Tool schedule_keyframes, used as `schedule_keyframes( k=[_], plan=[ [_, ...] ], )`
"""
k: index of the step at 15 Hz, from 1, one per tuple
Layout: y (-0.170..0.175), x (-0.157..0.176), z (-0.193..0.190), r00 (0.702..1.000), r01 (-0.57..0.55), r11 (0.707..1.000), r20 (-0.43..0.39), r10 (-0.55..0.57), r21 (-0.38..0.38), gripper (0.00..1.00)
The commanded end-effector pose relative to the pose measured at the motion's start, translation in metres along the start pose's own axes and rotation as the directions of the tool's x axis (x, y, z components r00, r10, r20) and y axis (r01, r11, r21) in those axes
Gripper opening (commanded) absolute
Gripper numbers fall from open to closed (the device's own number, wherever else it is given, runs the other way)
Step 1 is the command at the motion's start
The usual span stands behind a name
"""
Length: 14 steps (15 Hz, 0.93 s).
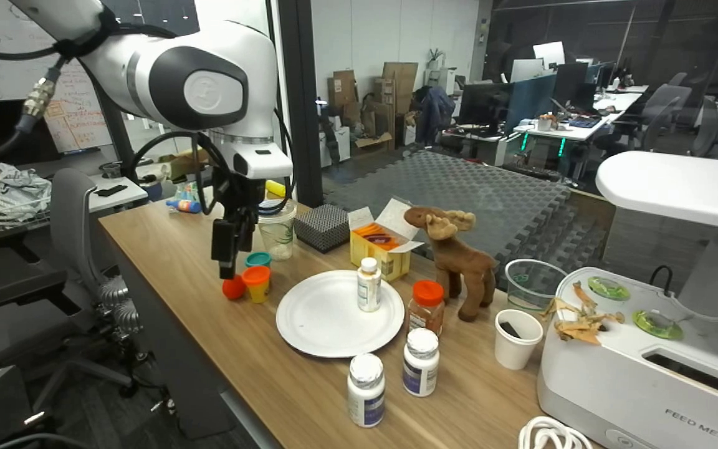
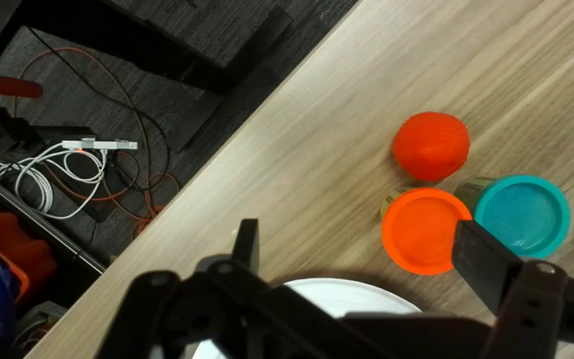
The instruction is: Pile up the plastic cups and put all the containers on the white plate
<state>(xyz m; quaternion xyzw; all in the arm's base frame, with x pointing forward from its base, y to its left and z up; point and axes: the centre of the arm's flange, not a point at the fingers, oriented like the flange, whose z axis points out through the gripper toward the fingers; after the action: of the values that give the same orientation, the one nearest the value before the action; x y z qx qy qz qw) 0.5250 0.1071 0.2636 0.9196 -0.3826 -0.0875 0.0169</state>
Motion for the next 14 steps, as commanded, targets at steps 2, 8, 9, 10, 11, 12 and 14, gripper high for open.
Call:
schedule_keyframes(
  k=[2, 8, 9, 10, 11, 12, 14],
  plan=[
    [0.0, 0.0, 0.001, 1.0, 0.001, 1.0, 0.001, -0.001, -0.002, 1.0],
    [-0.009, -0.004, 0.009, 0.981, -0.192, 0.98, 0.005, 0.192, 0.049, 1.0],
    [-0.013, -0.004, 0.013, 0.971, -0.238, 0.969, 0.003, 0.238, 0.063, 1.0],
    [-0.019, -0.003, 0.017, 0.958, -0.286, 0.955, -0.002, 0.287, 0.077, 1.0],
    [-0.024, 0.0, 0.022, 0.942, -0.332, 0.939, -0.01, 0.334, 0.09, 1.0],
    [-0.028, 0.003, 0.028, 0.924, -0.378, 0.92, -0.021, 0.382, 0.105, 1.0],
    [-0.034, 0.007, 0.039, 0.881, -0.463, 0.875, -0.039, 0.472, 0.144, 1.0]
  ],
)
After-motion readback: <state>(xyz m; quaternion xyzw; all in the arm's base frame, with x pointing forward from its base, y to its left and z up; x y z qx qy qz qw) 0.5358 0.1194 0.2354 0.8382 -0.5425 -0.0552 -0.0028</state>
